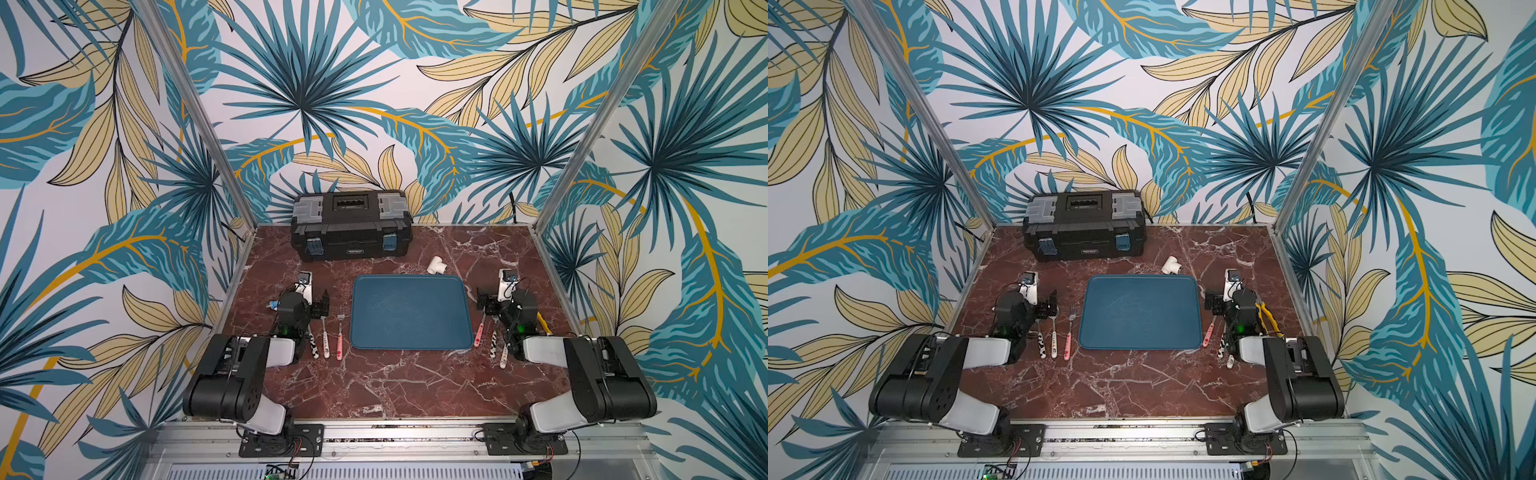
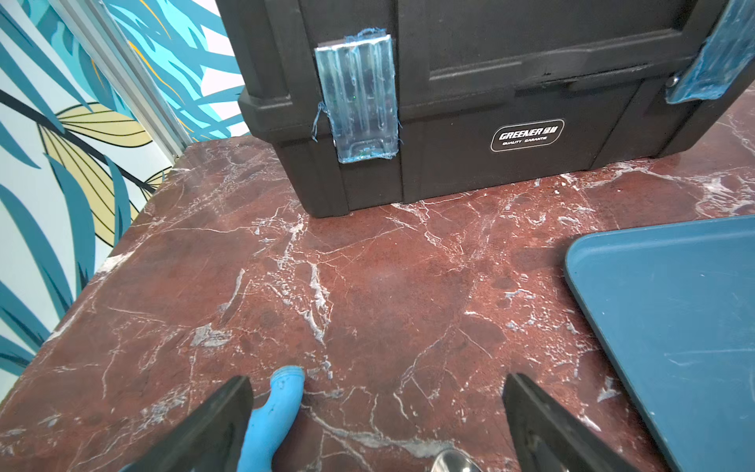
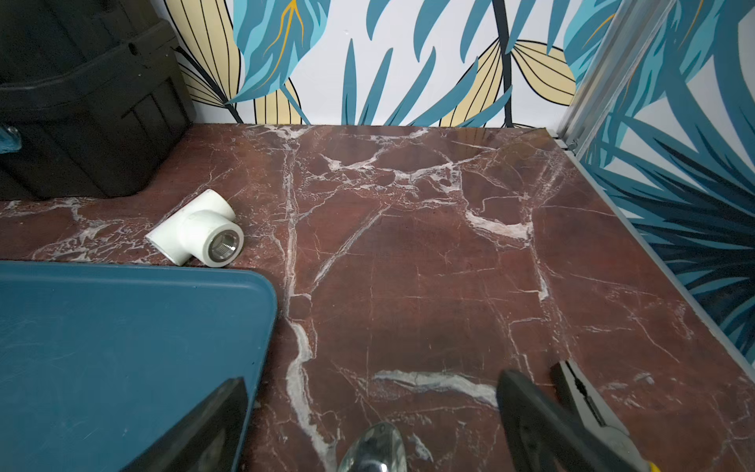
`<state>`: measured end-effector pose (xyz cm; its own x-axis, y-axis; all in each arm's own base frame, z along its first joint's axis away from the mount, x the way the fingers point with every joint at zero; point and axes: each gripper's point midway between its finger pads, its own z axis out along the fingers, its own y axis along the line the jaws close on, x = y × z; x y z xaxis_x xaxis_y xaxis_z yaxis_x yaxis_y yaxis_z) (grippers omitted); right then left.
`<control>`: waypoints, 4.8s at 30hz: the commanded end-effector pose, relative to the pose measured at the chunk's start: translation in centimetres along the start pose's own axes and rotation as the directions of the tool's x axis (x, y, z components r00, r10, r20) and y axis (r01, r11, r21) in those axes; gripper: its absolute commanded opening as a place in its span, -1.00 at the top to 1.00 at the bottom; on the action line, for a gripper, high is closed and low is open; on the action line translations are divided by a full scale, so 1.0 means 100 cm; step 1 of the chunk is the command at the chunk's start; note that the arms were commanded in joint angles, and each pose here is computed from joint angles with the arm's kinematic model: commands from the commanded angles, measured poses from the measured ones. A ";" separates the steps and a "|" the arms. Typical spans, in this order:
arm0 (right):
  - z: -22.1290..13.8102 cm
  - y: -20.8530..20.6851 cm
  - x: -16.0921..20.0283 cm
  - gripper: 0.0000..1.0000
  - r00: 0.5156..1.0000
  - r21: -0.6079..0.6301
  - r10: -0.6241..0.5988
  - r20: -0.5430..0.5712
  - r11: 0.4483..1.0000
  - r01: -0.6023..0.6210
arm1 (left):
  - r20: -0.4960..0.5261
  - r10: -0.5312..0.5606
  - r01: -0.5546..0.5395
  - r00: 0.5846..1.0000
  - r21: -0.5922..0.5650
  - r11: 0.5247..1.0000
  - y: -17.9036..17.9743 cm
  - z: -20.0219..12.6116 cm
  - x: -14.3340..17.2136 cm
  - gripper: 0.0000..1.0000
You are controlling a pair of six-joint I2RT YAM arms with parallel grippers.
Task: Set the spoon and fork side by side
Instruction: Pick up the fork at the center of the board, then place the fork on the tray.
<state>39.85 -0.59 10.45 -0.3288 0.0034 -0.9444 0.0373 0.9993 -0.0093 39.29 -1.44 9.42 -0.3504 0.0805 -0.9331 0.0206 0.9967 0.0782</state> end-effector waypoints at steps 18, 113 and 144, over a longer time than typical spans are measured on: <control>0.002 0.001 -0.005 -0.99 1.000 0.002 0.008 0.017 1.000 -0.008 | 0.060 0.006 -0.004 0.998 -0.020 1.000 0.006 0.004 -0.022 -1.00; -0.018 -0.025 0.008 0.39 0.709 0.429 0.456 -0.538 0.872 -0.236 | -0.826 -0.120 0.155 0.551 -0.041 0.987 -0.120 -0.077 -0.009 1.00; -0.022 -0.029 0.009 0.20 0.710 0.437 0.443 -0.548 0.875 -0.209 | -0.903 -0.102 0.146 0.418 -0.044 0.988 -0.199 -0.019 0.061 0.92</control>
<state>37.69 -3.37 10.39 -0.7183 0.4789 -0.5046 0.5185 0.8522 0.0707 34.65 -21.20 3.32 -0.9942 -0.0735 -0.0780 -0.0678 0.9950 -0.0738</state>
